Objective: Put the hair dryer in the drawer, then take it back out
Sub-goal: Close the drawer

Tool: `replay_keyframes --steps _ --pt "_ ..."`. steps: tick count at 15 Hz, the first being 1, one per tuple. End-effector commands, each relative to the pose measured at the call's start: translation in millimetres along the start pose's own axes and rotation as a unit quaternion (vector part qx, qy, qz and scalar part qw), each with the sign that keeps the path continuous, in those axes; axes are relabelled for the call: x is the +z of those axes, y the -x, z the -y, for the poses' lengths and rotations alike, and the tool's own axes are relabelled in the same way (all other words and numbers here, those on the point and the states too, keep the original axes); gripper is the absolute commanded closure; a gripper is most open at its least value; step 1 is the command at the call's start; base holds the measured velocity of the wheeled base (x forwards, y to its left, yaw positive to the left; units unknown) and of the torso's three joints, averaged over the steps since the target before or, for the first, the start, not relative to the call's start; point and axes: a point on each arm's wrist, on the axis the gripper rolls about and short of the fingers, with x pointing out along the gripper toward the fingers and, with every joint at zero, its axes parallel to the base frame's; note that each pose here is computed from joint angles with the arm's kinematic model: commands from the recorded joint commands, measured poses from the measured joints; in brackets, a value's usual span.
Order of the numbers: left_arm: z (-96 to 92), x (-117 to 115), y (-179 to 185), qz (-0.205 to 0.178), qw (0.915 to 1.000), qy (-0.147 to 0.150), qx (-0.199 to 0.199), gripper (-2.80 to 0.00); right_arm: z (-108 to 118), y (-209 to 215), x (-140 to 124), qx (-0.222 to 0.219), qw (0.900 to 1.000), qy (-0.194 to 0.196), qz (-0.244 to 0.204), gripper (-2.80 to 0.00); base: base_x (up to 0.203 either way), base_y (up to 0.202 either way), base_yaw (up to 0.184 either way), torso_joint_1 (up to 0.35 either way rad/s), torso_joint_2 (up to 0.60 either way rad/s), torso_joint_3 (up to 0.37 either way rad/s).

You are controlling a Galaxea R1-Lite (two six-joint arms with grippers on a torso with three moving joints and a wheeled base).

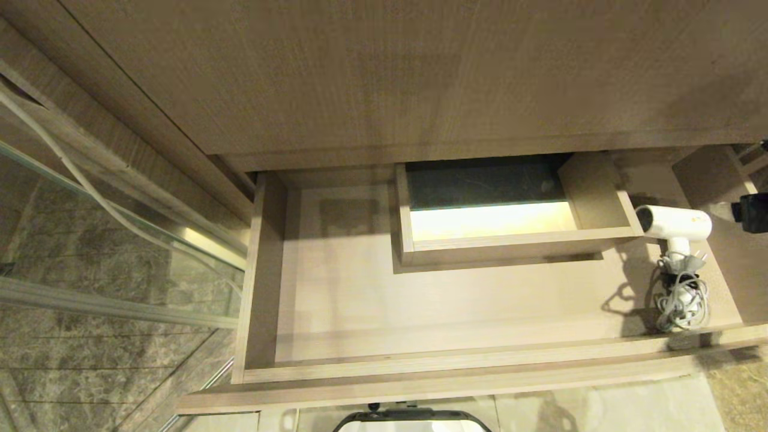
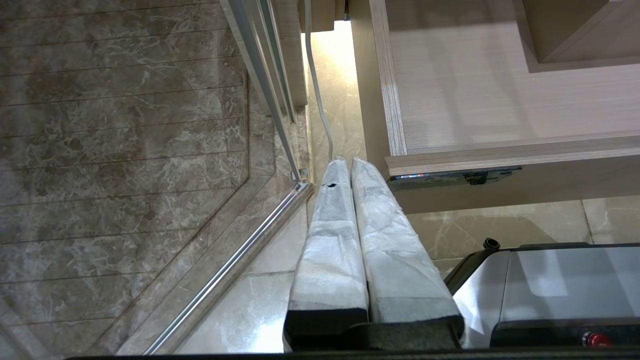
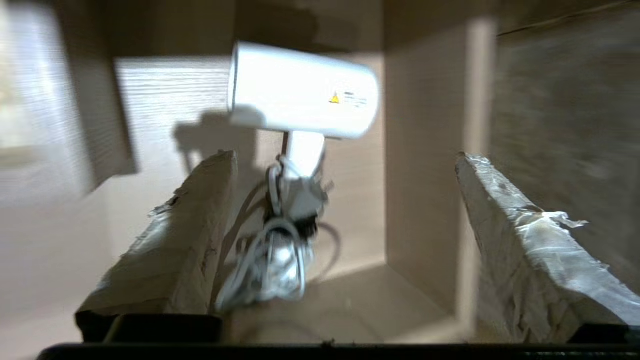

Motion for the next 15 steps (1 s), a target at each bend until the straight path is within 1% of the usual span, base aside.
replay_keyframes --steps 1,2,4,5,6,8,9,10,11,13,15 --pt "0.0 0 0 -0.001 1.0 0.0 0.0 0.0 4 83 16 -0.025 0.998 0.002 0.058 -2.13 0.0 0.0 0.0 0.0 0.0 0.0" --pt "0.0 0 0 -0.001 1.0 0.0 0.0 0.0 1 104 9 -0.025 0.998 0.001 0.054 0.0 0.0 0.0 0.0 0.0 0.0 0.0" --pt "0.0 0 0 -0.001 1.0 0.0 0.0 0.0 -8 140 -17 -0.02 1.0 -0.002 0.022 0.0 0.0 0.0 0.0 0.0 0.0 0.0" --pt "0.0 0 0 0.0 1.0 0.0 0.0 0.0 -12 155 -34 -0.022 1.0 -0.006 -0.002 0.0 0.0 0.0 0.0 0.0 0.0 0.0" --pt "0.0 0 0 -0.001 1.0 0.0 0.0 0.0 -18 166 -57 -0.025 0.999 -0.011 -0.038 0.0 0.0 0.0 0.0 0.0 0.0 0.0" --pt "0.0 0 0 -0.001 1.0 0.0 0.0 0.0 -29 177 -97 -0.029 0.994 -0.011 -0.106 0.0 0.0 0.0 0.0 0.0 0.0 0.0" --pt "0.0 0 0 -0.001 1.0 0.0 0.0 0.0 -34 180 -112 -0.03 0.991 -0.006 -0.13 0.0 0.0 0.0 0.0 0.0 0.0 0.0" --pt "0.0 0 0 -0.001 1.0 0.0 0.0 0.0 -40 179 -127 -0.023 0.987 0.003 -0.158 0.0 0.0 0.0 0.0 0.0 0.0 0.0" --pt "0.0 0 0 -0.001 1.0 0.0 0.0 0.0 -44 178 -138 -0.014 0.984 0.011 -0.18 0.0 0.0 0.0 0.0 0.0 0.0 0.0" --pt "0.0 0 0 -0.001 1.0 0.0 0.0 0.0 -48 168 -150 0.014 0.974 0.02 -0.225 0.0 0.0 0.0 0.0 0.0 0.0 0.0" --pt "0.0 0 0 -0.001 1.0 0.0 0.0 0.0 -48 155 -157 0.031 0.968 0.028 -0.247 0.0 0.0 0.0 0.0 0.0 0.0 0.0"
